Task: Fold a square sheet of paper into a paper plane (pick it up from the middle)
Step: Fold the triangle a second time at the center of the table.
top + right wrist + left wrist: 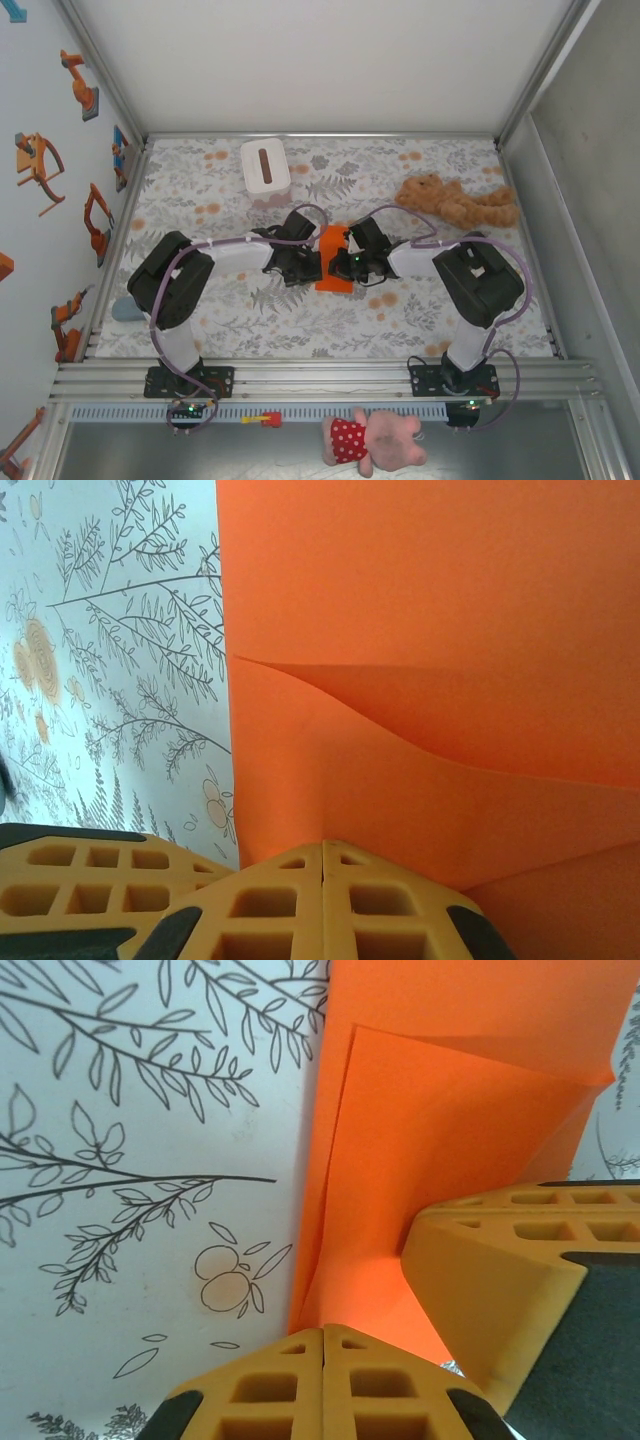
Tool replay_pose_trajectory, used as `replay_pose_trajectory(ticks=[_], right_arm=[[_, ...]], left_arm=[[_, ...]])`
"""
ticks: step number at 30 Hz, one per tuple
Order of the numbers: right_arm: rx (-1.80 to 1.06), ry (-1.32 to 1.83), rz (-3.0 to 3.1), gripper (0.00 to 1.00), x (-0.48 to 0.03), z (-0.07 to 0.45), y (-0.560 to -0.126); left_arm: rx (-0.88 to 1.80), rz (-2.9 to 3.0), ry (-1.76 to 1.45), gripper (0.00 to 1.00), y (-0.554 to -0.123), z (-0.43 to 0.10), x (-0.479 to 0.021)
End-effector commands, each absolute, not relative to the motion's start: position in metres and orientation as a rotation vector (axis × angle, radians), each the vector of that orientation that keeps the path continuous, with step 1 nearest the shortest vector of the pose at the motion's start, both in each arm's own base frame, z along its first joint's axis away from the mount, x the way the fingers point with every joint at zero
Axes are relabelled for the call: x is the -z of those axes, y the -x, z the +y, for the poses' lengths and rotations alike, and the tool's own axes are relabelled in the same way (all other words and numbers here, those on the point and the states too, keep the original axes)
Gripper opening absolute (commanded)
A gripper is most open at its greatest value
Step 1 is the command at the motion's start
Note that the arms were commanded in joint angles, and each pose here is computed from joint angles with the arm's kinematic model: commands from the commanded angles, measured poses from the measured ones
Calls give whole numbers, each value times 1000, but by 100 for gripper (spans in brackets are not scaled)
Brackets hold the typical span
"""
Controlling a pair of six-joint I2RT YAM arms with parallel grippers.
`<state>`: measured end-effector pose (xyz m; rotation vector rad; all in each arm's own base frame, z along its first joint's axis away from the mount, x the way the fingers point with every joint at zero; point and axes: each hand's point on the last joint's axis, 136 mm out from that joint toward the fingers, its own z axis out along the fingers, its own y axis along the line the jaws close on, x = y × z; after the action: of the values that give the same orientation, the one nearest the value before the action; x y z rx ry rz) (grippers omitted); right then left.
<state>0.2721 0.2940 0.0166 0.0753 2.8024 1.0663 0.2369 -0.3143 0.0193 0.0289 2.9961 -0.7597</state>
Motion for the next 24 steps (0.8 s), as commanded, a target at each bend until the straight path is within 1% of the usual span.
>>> replay_pose_trajectory(ticks=[1, 4, 11, 14, 21, 24], right_arm=[[-963, -88, 2849, 0, -2, 286, -271], [-962, -90, 2853, 0, -1, 286, -271], [-955, -96, 2859, 0, 1, 284, -269], [-942, -92, 2856, 0, 1, 283, -270], [-901, -95, 2809, 0, -7, 272, -289], [-901, -138, 2789, 0, -7, 260, -300]], left_arm=[[810, 2979, -27, 5, -238, -322, -29], [789, 3010, -13, 5, -236, -321, -17], [758, 3042, 10, 5, -234, -317, -9], [683, 3098, 51, 1, -226, -305, 3], [484, 3229, 137, 0, -201, -272, 24], [455, 3248, 157, 0, -196, -265, 28]])
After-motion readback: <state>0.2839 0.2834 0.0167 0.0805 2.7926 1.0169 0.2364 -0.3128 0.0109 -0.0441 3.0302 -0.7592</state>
